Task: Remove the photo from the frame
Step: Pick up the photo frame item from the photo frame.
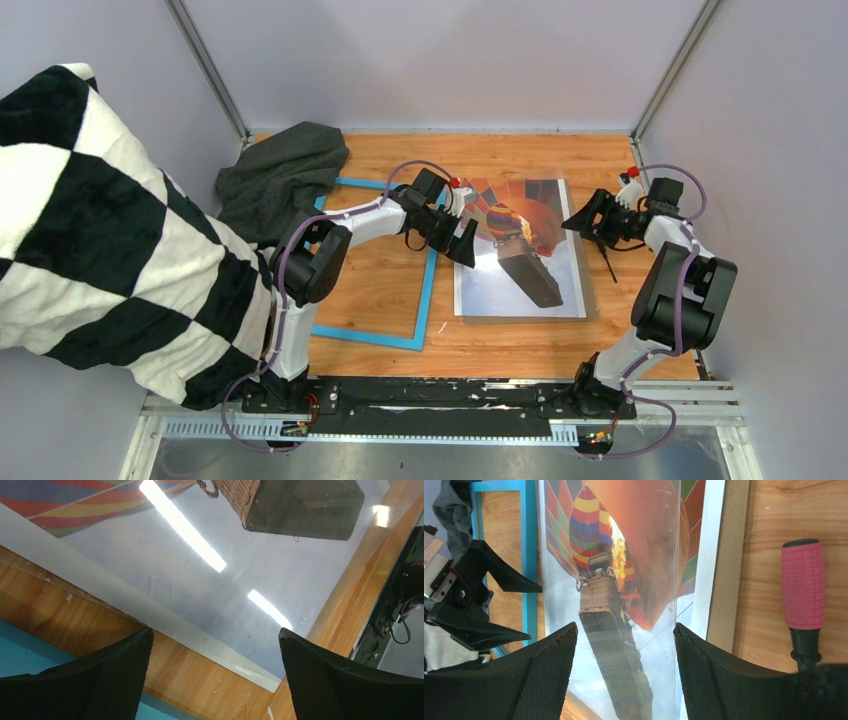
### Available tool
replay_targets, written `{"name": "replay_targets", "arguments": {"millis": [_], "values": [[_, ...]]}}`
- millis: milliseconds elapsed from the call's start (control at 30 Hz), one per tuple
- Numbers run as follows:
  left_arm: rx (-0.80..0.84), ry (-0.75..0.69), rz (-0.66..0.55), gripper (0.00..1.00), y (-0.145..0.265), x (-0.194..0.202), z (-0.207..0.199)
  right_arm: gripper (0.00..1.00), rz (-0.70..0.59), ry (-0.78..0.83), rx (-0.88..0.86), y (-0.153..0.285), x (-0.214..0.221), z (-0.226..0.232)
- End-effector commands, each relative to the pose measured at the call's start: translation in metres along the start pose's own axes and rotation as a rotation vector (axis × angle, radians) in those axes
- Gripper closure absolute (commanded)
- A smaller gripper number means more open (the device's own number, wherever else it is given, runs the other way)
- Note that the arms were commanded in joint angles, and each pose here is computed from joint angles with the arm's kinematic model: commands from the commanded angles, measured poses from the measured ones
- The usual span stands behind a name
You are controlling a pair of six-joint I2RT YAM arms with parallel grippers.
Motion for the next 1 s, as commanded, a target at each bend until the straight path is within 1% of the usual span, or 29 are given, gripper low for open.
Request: {"name": "replay_targets", "arguments": {"millis": [0,333,633,967], "values": [[0.047,-0.026,-0.011,0.05,-0.005,-0.004,-0.007,0.27,0.056,-0.031,0.047,-0.001,0.011,0.001],[0.045,-0.028,-0.013,0.05,-0.005,-0.004,-0.008,0.27,0.131,-0.046,0.197,-0.003,0.018,-0.015],[0.046,-0.025,-0.01,0.05,-0.006,-0.003,-0.007,0.27,0.184,-0.069,0.237,-0.007,0.022,-0.025],[0.047,-0.023,-0.01,0.05,-0.006,-0.003,-0.007,0.27,0.203,-0.081,0.241,-0.009,0.025,-0.028]]}}
Point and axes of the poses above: each gripper's point midway between its finger pads, its own y axis back along the fingers, its own z axis along the line the jaws close on, x = y × z, the point moved 9 cm from there along y, back along the fingers, and after that the axes turned 8 degrees about y, right-handed, at the moved point
